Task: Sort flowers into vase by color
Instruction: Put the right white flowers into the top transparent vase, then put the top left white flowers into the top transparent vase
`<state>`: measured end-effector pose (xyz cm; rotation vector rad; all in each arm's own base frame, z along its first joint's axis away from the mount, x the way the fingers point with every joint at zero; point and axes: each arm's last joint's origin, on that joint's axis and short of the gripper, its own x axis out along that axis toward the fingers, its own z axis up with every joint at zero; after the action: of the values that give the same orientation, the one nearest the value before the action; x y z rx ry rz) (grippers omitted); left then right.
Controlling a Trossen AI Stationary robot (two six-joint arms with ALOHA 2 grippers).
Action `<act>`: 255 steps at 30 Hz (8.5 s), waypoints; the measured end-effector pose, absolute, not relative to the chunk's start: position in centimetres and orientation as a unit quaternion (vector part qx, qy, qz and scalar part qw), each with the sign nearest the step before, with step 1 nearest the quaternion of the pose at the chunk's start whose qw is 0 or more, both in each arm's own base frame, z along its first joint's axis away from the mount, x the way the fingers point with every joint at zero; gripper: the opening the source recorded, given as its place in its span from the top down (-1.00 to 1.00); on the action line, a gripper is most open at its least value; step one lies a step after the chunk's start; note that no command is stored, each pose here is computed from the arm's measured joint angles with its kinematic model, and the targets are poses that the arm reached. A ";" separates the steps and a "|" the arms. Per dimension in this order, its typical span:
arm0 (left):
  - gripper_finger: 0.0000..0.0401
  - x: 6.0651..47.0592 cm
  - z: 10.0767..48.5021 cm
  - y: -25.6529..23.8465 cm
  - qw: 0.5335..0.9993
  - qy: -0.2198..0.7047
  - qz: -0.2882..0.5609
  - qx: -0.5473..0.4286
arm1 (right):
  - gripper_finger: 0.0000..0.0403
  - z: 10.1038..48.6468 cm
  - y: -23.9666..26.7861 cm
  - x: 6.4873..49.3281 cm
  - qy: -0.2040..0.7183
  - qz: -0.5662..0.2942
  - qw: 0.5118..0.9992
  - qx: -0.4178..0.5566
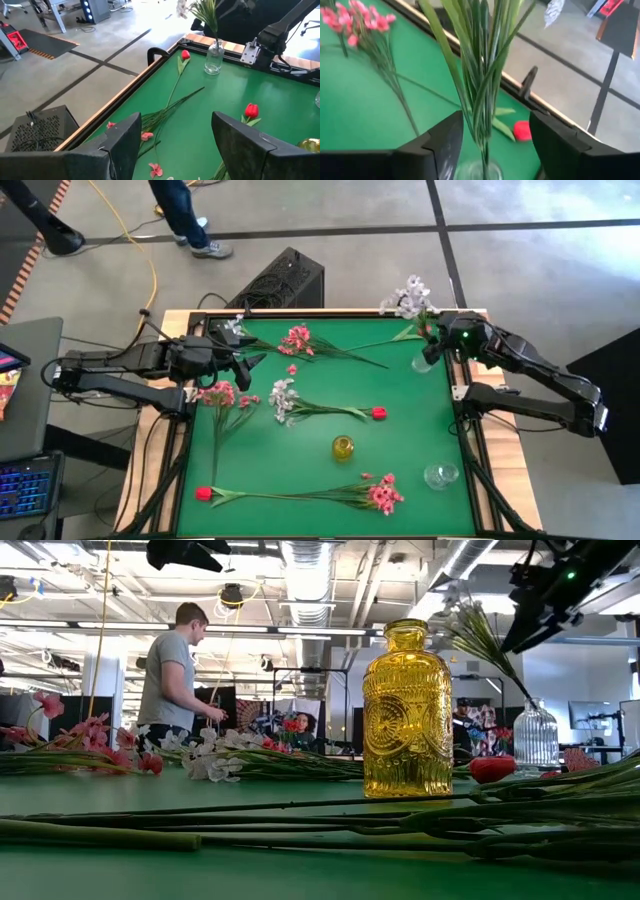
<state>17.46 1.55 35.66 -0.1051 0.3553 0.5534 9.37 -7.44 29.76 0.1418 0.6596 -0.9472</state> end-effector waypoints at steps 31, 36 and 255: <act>-0.16 17.5 35.7 1.5 0.947 0.182 0.263 -0.026 | -0.29 33.3 -5.4 8.6 0.403 -0.370 0.796 0.259; -0.16 17.5 35.7 1.5 0.947 0.184 0.261 -0.017 | -0.29 34.3 -6.2 9.8 0.348 -0.384 0.836 0.177; 0.99 24.6 20.7 17.6 0.650 0.758 0.028 -0.042 | 0.87 31.4 5.0 20.9 0.265 -0.138 0.942 0.153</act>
<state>24.60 17.59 20.70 -0.0958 1.7220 0.0645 20.88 4.96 31.35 0.3131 0.5401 -0.2822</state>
